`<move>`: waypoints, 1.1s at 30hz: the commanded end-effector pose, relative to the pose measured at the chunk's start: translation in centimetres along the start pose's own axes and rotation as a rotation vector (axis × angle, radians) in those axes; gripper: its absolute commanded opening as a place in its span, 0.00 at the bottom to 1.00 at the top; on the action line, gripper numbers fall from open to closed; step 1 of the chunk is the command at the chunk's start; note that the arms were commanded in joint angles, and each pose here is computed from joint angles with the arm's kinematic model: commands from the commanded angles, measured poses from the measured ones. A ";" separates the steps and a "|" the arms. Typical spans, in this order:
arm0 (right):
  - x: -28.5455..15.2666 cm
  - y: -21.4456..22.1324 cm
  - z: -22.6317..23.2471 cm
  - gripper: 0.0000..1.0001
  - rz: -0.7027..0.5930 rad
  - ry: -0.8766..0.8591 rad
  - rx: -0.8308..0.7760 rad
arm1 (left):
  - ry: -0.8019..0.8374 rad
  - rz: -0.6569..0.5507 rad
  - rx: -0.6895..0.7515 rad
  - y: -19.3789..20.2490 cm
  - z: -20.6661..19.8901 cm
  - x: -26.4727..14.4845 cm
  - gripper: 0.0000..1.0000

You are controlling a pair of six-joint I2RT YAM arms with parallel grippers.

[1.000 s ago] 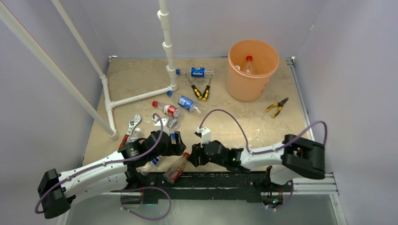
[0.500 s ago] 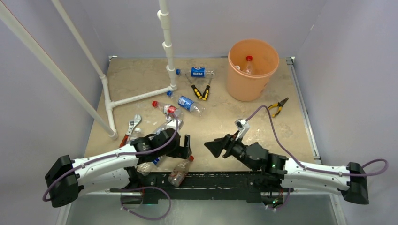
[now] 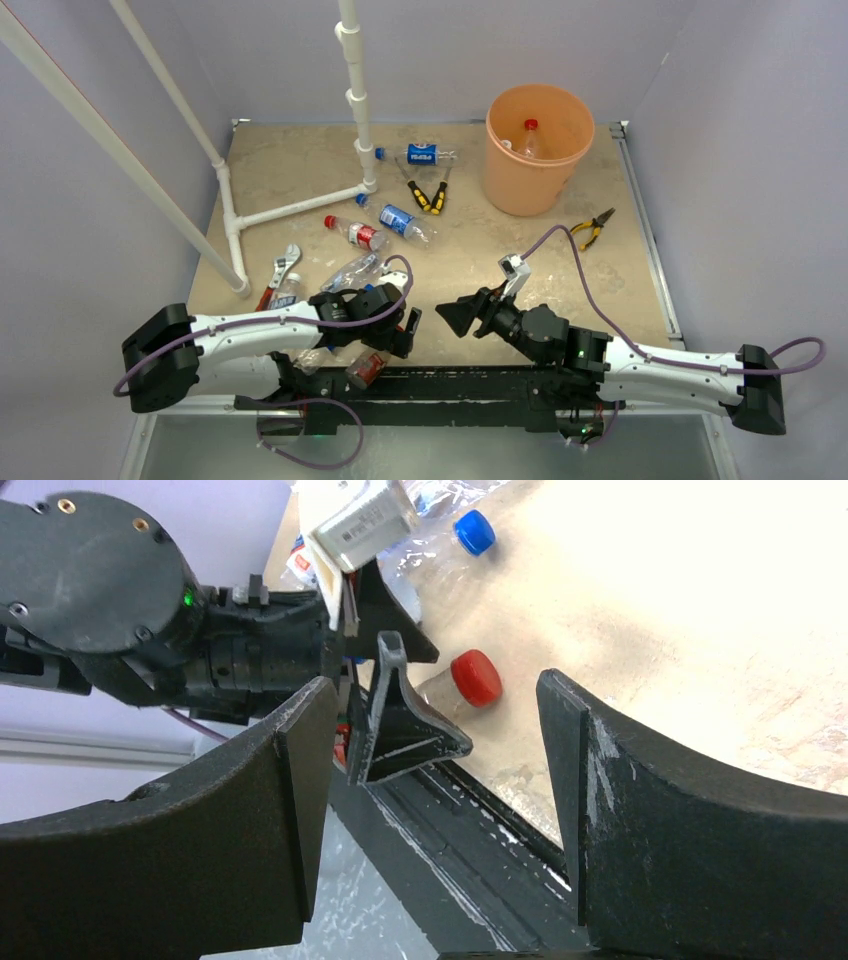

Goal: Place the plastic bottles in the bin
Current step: Pick up the plastic bottle from the corner of the board.

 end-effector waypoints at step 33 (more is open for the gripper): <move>-0.9 -1.8 0.4 0.73 -0.066 0.000 -0.029 | 0.104 -0.468 0.041 -6.8 -4.9 -4.9 0.31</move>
Point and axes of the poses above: each gripper's point midway between its finger pads, its own x axis out along the fingers, its own z axis along the line the jaws close on, y = z × x, the point moved 8 cm from there along -x, back along the fingers, and after that the axes turned 3 degrees about x, right-handed, at the moved point
